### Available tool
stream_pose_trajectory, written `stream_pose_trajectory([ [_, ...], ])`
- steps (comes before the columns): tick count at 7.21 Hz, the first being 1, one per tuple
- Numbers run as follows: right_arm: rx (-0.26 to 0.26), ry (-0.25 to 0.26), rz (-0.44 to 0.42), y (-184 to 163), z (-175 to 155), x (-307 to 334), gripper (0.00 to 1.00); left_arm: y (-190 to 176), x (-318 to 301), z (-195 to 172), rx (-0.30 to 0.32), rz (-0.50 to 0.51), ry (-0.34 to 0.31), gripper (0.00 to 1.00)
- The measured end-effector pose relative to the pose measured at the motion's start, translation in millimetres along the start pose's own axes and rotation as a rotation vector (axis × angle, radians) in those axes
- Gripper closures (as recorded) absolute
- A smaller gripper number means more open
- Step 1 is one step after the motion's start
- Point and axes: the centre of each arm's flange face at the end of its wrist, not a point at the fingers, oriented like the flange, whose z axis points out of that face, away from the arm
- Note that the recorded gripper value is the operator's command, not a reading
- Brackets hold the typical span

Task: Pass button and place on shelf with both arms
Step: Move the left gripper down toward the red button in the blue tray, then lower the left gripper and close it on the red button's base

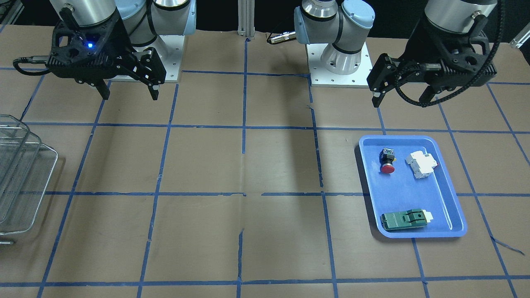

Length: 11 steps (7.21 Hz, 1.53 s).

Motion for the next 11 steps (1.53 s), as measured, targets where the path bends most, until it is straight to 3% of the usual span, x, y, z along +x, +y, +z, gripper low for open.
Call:
stream_pose_trajectory([
  [4,-0.001,0.000,0.001,0,0,1,0.00,3,-1,4,-0.011,0.009,0.006,0.00],
  [6,-0.001,0.000,0.001,-1,0,1,0.00,3,-18,33,-0.060,0.063,0.014,0.00],
  [9,0.000,0.001,0.000,-1,0,1,0.00,-7,-96,141,-0.152,0.126,0.051,0.00],
  [11,0.000,0.000,-0.001,-1,0,1,0.00,7,-128,238,-0.133,0.248,0.055,0.00],
])
